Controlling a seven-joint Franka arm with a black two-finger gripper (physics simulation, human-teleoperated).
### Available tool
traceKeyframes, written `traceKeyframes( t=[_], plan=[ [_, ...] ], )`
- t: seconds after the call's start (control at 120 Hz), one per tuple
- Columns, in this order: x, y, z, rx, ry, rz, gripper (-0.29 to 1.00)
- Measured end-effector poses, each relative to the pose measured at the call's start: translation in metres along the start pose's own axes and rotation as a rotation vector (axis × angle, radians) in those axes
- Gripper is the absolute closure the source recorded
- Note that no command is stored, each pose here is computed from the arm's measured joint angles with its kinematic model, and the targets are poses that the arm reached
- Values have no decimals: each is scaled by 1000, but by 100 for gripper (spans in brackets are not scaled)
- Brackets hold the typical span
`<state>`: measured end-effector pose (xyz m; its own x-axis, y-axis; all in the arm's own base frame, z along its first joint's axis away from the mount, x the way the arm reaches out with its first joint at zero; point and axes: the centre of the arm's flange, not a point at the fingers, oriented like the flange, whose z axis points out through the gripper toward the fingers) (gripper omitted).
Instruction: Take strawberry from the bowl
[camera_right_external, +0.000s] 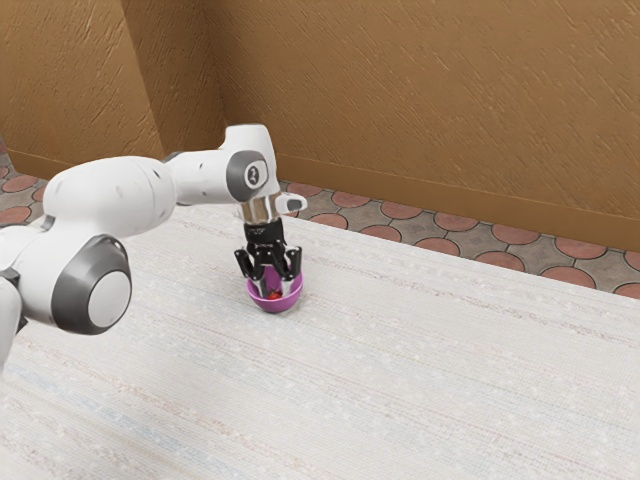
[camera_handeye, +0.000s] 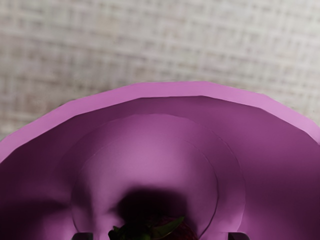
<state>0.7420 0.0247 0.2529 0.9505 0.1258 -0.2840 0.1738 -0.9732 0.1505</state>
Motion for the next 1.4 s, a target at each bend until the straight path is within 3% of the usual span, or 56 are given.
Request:
traceKeyframes(
  t=[0.208, 0.767, 0.917, 1.175, 1.4],
  plan=[
    [0, 1, 3, -2, -6, 3, 34],
    [4, 6, -1, 6, 13, 46, 53],
    [-5, 11, -31, 9, 46, 59, 58],
    [-68, 114, -97, 58, 111, 194, 60],
    [-72, 159, -51, 85, 50, 232, 62]
  ],
)
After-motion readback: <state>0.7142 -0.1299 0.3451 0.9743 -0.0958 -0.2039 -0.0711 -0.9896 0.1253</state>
